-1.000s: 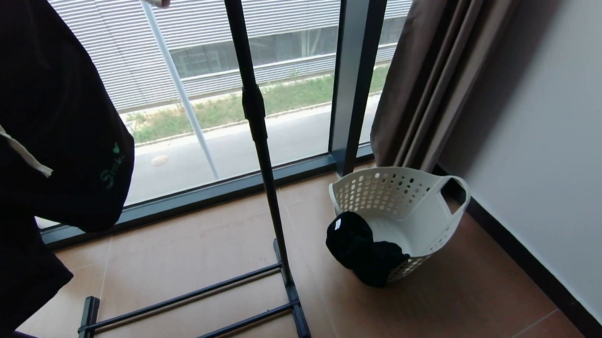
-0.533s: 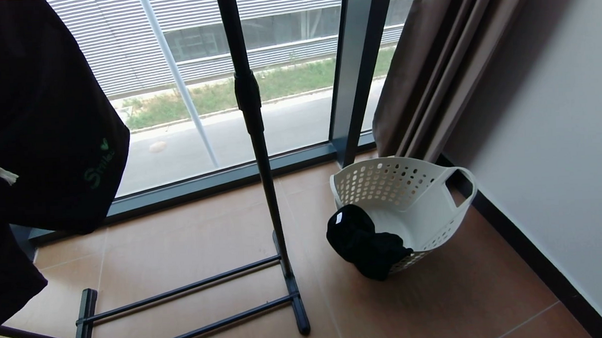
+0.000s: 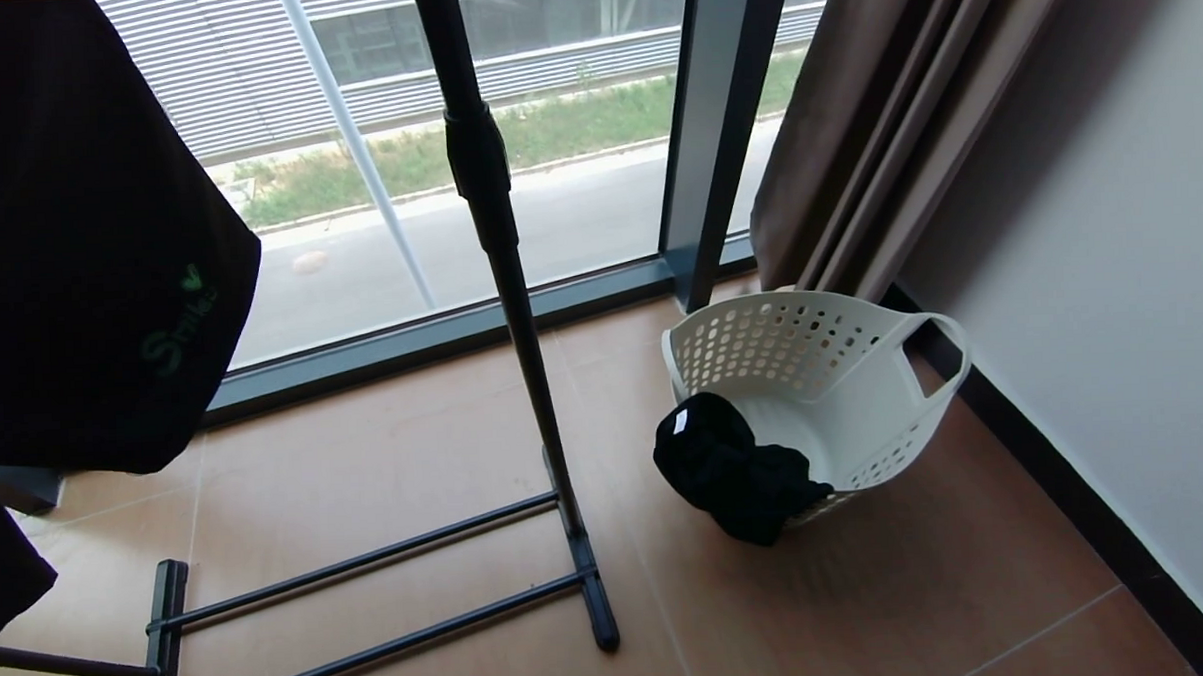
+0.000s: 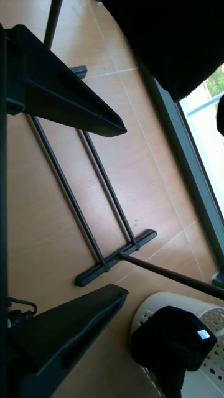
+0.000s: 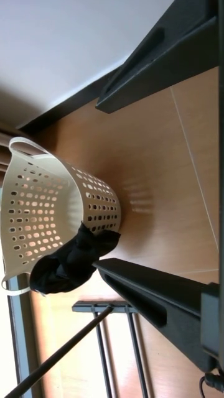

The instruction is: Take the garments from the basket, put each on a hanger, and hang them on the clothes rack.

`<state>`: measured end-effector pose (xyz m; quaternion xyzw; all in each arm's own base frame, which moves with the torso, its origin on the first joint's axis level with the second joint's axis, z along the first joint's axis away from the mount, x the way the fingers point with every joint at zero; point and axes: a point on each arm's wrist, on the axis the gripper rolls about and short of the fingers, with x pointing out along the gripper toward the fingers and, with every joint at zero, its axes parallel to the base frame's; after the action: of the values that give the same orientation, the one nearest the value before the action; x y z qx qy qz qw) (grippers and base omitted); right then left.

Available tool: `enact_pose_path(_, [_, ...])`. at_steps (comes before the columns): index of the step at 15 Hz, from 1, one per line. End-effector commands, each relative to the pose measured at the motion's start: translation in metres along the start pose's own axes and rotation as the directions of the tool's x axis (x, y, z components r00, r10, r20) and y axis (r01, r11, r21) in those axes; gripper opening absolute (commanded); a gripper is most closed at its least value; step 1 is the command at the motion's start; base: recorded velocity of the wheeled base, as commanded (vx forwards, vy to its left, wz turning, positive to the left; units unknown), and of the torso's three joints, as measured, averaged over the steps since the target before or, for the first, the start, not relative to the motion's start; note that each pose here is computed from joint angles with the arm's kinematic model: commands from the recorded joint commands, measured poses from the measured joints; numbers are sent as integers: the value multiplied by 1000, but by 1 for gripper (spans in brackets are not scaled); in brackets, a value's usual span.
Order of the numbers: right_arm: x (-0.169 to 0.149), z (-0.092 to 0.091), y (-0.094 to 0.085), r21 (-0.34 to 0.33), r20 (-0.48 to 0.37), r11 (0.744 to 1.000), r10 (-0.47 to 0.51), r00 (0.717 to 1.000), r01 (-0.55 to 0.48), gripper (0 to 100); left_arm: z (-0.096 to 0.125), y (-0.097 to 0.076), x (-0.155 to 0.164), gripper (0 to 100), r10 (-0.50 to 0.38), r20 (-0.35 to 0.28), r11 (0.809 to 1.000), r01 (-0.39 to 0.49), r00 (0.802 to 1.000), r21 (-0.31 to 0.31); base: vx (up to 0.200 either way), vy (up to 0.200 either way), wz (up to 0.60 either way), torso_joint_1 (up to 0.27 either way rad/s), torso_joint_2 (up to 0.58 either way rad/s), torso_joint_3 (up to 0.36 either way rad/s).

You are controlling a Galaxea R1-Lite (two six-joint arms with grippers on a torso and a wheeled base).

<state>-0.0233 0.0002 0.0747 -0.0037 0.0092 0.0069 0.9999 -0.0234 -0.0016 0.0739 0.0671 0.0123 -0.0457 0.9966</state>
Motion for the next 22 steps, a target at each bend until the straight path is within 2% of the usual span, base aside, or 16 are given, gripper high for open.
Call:
enact_pose_path(1, [0, 0, 0, 0, -1, 1000, 0, 1000, 0, 100, 0, 0, 0, 100, 0, -1, 1000, 0, 1000, 1, 0, 0, 0, -2, 7, -198])
enact_pose_path(17, [0, 0, 0, 0, -1, 1000, 0, 1000, 0, 100, 0, 0, 0, 100, 2, -2, 1000, -2, 1000, -4, 0, 0, 0, 3, 3, -195])
enact_pose_path(22, [0, 0, 0, 0, -1, 1000, 2, 1000, -2, 100, 0, 0, 0, 100, 2, -2, 1000, -2, 1000, -5, 0, 0, 0, 0, 2, -31])
